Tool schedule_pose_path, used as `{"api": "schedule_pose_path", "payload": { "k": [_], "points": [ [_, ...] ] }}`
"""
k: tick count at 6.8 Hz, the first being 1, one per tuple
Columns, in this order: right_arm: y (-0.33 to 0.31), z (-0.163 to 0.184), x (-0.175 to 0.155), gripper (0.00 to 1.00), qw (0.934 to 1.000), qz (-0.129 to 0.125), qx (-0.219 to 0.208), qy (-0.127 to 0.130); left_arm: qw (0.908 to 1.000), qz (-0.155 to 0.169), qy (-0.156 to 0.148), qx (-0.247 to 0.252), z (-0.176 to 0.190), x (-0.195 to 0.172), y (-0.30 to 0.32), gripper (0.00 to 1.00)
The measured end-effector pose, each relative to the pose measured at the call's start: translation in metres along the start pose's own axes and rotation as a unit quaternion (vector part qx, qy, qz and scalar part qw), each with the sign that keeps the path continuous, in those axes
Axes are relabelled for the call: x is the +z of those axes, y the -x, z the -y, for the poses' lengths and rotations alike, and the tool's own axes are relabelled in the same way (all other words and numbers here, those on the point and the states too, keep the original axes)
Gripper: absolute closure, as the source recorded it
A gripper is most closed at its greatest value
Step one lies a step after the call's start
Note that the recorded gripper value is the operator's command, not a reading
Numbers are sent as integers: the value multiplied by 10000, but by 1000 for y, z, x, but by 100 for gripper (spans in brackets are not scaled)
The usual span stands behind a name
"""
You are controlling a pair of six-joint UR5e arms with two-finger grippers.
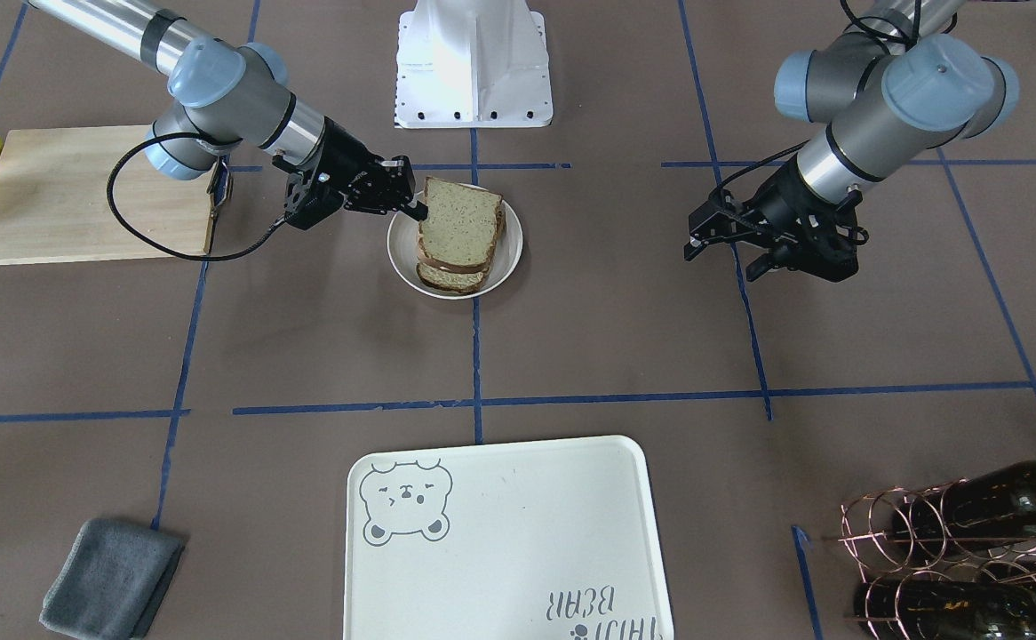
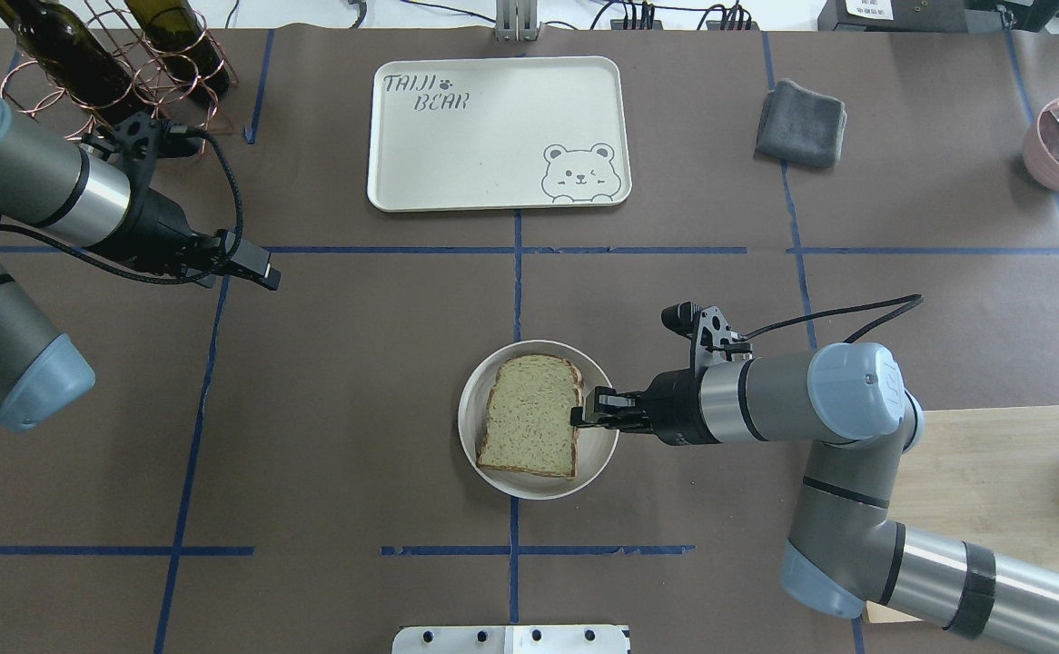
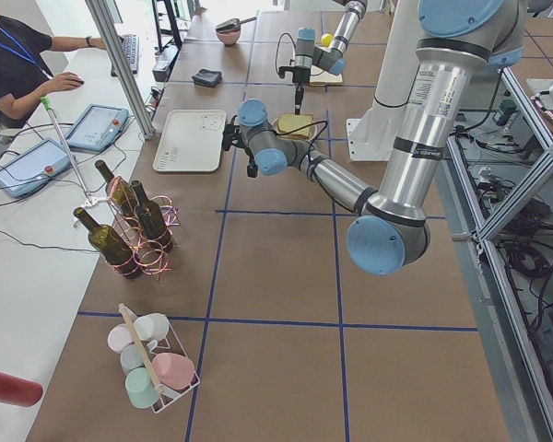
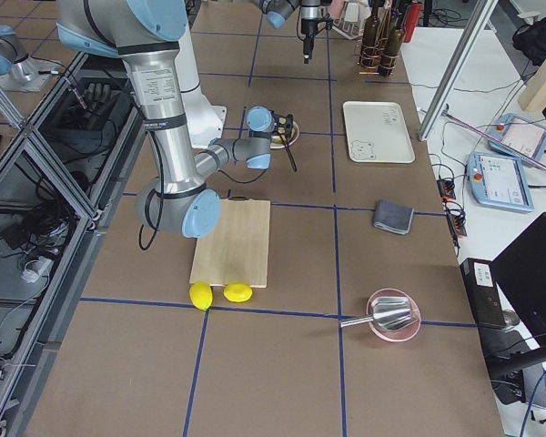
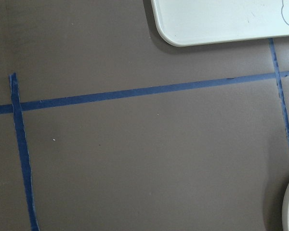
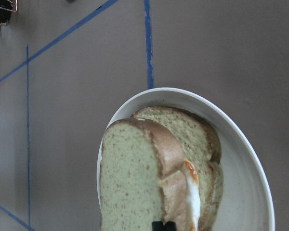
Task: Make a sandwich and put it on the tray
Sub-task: 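Release the bread and withdraw the right gripper while the left gripper reaches the plate rim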
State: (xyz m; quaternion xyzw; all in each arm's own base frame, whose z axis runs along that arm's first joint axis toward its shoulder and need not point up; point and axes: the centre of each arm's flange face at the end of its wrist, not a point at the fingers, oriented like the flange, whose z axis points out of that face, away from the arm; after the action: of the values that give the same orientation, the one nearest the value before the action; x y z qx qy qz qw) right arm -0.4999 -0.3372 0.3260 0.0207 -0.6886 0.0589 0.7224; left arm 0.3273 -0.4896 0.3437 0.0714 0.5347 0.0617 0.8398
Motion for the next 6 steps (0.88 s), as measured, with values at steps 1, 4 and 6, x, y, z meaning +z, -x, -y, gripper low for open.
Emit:
{"api": "schedule_pose_path", "payload": {
  "k": [1,4,6],
  "points": [
    [0,6,-3,0,10000,6,-2,-61,10000,-38,46,-26,5,9,-12,0],
    [1,76,-60,0,10000,-13,59,54,9993,-191,176,-281,-13,61,-94,21],
    [-3,123,-114,0,9996,-63,150,224,9985,-247,253,-416,-39,100,-148,42]
  ]
}}
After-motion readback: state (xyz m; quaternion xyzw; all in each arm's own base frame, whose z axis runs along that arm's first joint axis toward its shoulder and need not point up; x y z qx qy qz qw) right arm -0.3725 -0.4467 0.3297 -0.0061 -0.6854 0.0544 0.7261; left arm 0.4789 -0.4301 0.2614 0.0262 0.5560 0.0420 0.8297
